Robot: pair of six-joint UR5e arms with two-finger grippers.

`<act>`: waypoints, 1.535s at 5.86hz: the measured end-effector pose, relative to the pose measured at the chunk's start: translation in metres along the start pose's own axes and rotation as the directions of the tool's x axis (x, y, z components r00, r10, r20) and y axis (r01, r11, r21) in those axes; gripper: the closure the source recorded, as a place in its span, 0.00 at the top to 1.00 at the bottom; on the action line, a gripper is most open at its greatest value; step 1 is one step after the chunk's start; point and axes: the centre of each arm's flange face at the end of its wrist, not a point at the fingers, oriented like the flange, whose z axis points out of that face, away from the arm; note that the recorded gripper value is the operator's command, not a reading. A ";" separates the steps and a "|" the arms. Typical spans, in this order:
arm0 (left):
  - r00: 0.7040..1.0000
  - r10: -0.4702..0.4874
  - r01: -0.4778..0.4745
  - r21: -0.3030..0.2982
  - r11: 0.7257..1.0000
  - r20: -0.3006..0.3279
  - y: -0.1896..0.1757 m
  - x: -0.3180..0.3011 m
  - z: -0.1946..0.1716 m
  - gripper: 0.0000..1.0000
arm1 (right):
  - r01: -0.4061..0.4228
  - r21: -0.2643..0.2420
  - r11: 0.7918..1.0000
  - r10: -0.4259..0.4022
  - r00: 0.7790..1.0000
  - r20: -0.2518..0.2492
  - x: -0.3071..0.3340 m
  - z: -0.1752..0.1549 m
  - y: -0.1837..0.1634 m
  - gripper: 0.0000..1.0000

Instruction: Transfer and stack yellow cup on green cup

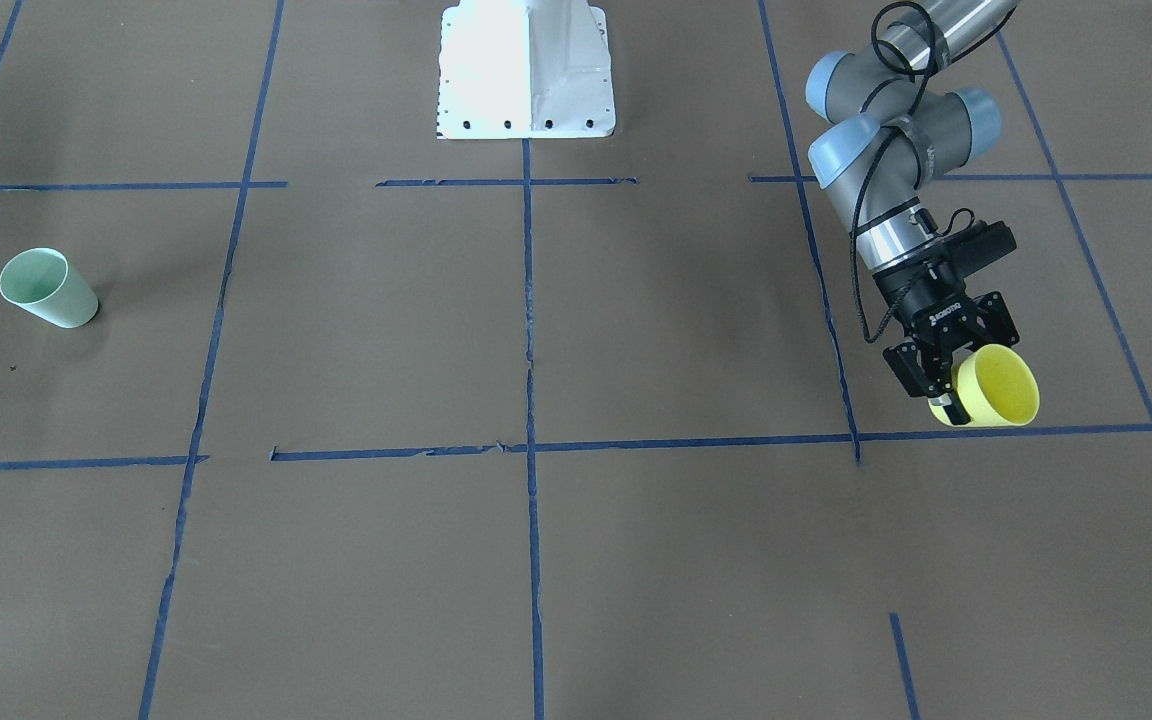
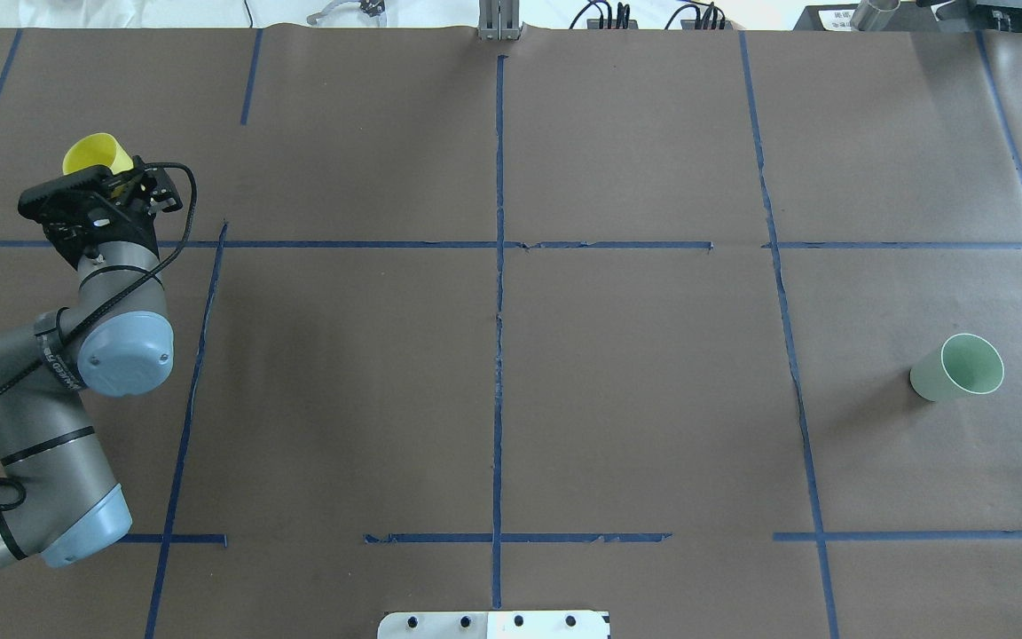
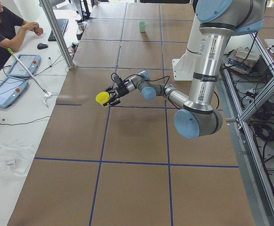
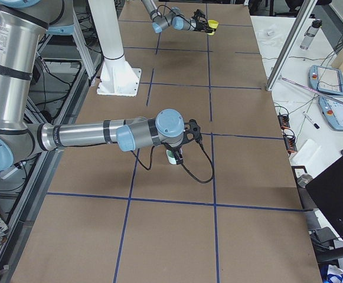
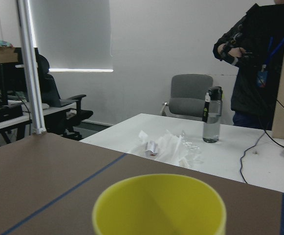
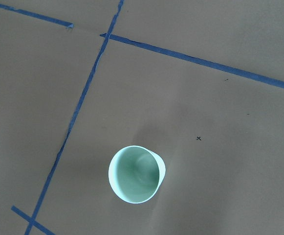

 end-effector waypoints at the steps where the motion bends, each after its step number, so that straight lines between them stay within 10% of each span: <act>1: 0.992 0.087 -0.087 0.007 0.996 -0.096 0.004 0.013 -0.006 0.04 | 0.011 0.005 1.000 -0.011 1.000 0.007 -0.003 -0.001 -0.005 1.00; 6: 0.872 0.253 -0.261 0.040 0.964 -0.419 0.036 0.073 -0.107 0.00 | 0.014 0.021 1.000 -0.016 0.996 0.089 -0.020 -0.004 -0.023 1.00; 9: 0.711 0.190 -0.286 -0.031 0.958 -0.677 0.037 0.127 -0.174 0.00 | -0.018 0.026 0.999 0.018 1.000 0.003 -0.056 0.005 -0.089 1.00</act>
